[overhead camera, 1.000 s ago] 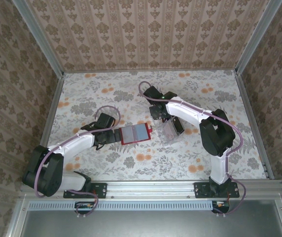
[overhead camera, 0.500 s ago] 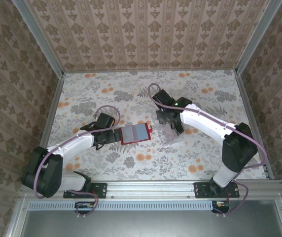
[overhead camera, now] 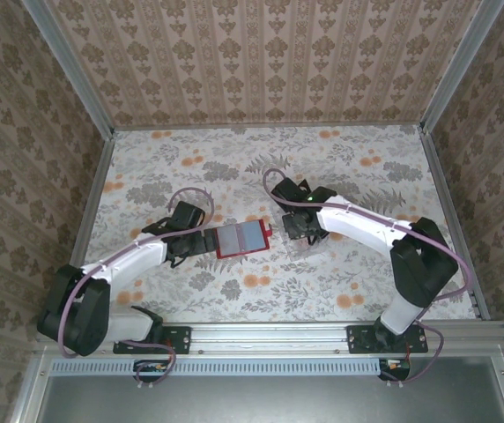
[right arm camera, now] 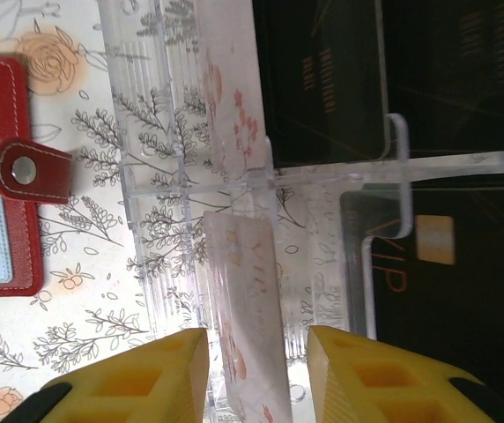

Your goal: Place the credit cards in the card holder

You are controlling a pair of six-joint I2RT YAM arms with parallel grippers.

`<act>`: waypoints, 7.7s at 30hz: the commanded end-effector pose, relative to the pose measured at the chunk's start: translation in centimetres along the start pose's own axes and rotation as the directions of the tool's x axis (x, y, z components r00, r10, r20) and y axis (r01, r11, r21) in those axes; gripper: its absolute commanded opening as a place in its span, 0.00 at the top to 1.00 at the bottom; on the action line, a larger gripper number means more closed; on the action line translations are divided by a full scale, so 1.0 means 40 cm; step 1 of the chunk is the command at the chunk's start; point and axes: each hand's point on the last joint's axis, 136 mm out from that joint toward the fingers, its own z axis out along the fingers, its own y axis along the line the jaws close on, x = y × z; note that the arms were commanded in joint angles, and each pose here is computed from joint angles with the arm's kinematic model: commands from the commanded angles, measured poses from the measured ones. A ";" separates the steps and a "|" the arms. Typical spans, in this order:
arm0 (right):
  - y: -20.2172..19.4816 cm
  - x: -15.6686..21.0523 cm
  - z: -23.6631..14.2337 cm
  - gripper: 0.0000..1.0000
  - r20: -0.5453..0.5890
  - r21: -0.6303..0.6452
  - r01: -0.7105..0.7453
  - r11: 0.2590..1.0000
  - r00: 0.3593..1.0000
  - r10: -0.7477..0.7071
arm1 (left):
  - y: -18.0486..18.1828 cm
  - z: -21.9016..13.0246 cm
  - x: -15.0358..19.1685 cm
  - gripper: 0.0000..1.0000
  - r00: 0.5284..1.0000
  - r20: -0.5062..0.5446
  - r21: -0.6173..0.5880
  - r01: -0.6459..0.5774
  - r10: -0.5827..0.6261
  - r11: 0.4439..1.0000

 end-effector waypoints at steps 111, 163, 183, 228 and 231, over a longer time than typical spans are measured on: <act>0.353 -0.165 0.073 1.00 -0.008 -0.850 -0.239 0.469 0.897 0.442 | 0.016 0.064 0.073 0.00 0.991 -0.112 -0.174 -0.094 0.075 0.980; 0.423 -0.096 0.150 1.00 -0.039 -0.868 -0.216 0.447 0.927 0.372 | 0.017 0.064 0.073 0.00 0.992 -0.108 -0.174 -0.084 0.066 0.981; 0.430 -0.048 0.172 1.00 -0.099 -0.857 -0.247 0.451 0.940 0.326 | 0.015 0.065 0.072 0.00 0.992 -0.109 -0.170 -0.086 0.068 0.982; 0.468 -0.059 0.175 0.63 -0.125 -0.804 -0.248 0.540 0.959 0.254 | 0.041 -0.016 -0.022 0.00 0.995 0.006 -0.080 0.102 -0.102 0.992; 0.454 -0.066 0.164 0.57 -0.111 -0.776 -0.235 0.585 0.964 0.240 | 0.043 -0.004 -0.013 0.00 0.995 -0.008 -0.081 0.102 -0.103 0.992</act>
